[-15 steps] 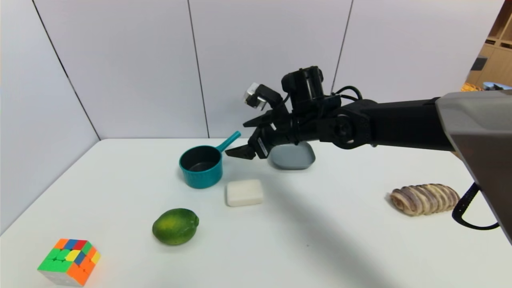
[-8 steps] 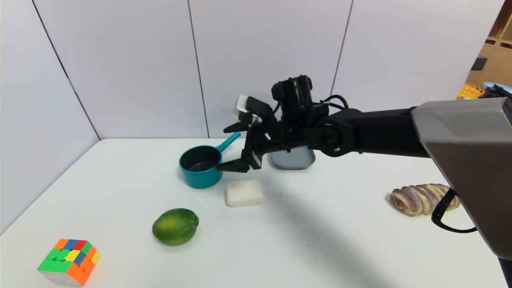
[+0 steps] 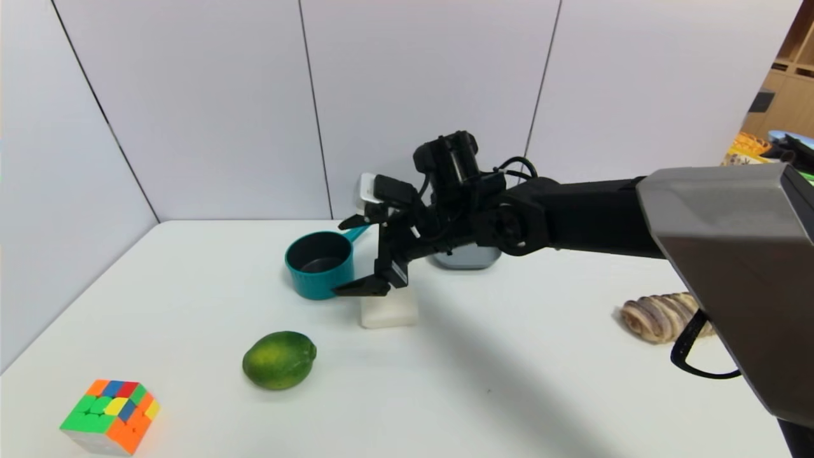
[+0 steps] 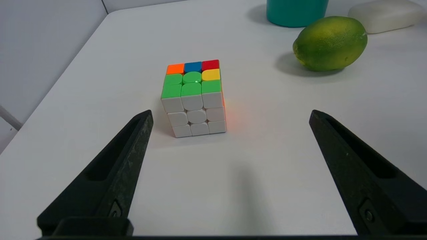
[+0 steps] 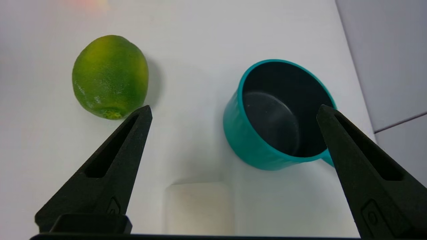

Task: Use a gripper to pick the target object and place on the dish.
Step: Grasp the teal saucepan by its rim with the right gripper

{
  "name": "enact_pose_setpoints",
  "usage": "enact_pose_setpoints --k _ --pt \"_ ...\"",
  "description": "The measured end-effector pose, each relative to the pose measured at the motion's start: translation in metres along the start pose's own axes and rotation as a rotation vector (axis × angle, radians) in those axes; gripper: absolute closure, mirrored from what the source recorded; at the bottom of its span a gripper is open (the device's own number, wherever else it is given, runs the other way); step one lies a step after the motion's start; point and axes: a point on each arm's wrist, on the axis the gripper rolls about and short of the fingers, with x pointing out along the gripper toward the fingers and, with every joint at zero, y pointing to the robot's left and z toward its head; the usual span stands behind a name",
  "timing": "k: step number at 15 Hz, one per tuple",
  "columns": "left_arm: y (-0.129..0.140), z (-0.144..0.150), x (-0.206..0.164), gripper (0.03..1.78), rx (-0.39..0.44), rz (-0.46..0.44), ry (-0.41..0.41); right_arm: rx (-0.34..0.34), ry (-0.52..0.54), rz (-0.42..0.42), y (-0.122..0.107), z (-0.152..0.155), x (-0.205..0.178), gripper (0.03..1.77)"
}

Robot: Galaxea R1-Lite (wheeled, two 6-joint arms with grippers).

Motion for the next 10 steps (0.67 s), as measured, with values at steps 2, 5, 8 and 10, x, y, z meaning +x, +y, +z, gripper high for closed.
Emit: enact_pose_setpoints --k 2,5,8,10 --pt "0.0 0.0 0.0 0.12 0.0 0.0 0.0 0.043 0.037 0.043 0.005 0.002 0.002 0.09" --pt "0.0 0.0 0.0 0.12 0.0 0.0 0.0 0.051 0.049 0.065 0.01 0.003 0.009 0.09" --pt "0.0 0.0 0.0 0.12 0.0 0.0 0.0 0.047 0.088 0.037 0.013 0.003 0.014 0.09" --pt "0.0 0.0 0.0 0.12 0.0 0.001 0.0 0.033 0.133 -0.006 0.015 0.002 0.02 0.09"
